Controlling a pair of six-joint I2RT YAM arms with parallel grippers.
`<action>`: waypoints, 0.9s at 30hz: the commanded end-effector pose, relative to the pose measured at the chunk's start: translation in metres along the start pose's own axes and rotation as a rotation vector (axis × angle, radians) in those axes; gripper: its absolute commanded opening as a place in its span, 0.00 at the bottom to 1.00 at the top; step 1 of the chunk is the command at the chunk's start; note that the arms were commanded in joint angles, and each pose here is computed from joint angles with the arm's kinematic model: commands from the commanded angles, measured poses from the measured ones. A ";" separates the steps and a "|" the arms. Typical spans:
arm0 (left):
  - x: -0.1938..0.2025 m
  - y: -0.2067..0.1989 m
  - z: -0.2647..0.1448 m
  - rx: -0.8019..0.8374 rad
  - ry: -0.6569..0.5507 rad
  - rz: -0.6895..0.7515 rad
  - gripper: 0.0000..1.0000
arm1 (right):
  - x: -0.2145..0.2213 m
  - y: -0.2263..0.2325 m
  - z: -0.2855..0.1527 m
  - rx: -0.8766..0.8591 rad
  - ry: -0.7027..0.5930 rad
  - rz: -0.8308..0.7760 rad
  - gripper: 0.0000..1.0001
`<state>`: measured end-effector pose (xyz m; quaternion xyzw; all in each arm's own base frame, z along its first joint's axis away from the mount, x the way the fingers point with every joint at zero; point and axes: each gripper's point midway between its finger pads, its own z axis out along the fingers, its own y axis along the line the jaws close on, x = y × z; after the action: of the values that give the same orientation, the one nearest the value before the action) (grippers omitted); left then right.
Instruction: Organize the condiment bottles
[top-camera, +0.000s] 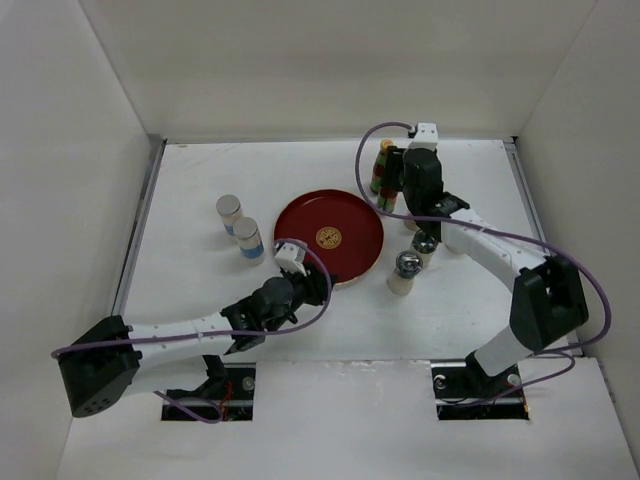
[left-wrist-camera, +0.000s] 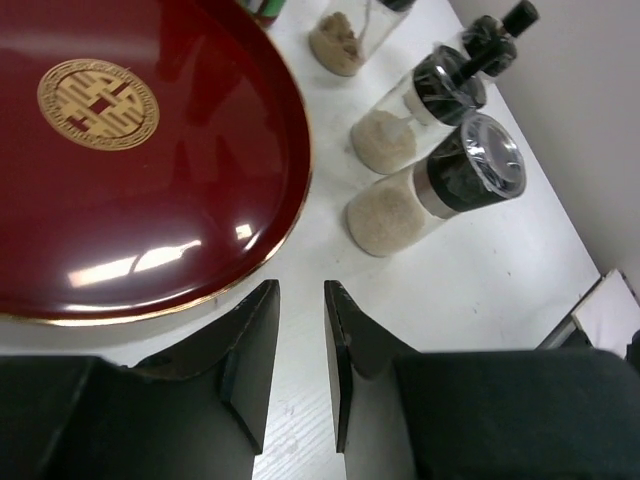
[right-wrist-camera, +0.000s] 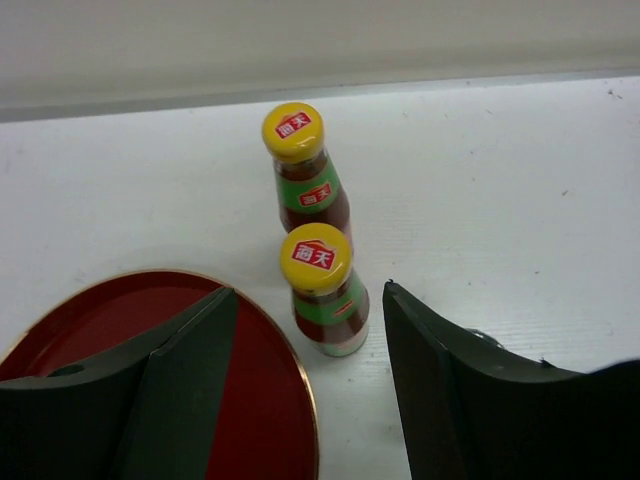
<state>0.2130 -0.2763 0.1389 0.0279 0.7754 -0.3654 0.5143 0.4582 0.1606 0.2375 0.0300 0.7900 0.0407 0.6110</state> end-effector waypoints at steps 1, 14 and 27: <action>-0.032 -0.026 0.005 0.074 -0.149 0.021 0.22 | -0.021 -0.001 0.014 0.002 -0.036 -0.009 0.67; -0.021 -0.015 0.010 0.074 -0.160 0.025 0.31 | -0.005 0.009 0.057 -0.002 -0.037 -0.041 0.54; -0.028 0.002 0.008 0.043 -0.205 -0.015 0.42 | -0.060 -0.002 0.023 0.010 -0.237 0.012 0.27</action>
<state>0.2286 -0.2732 0.1399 0.0203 0.7362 -0.3651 0.5695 0.4984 0.1621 0.1932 0.0043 0.7951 0.0091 0.6064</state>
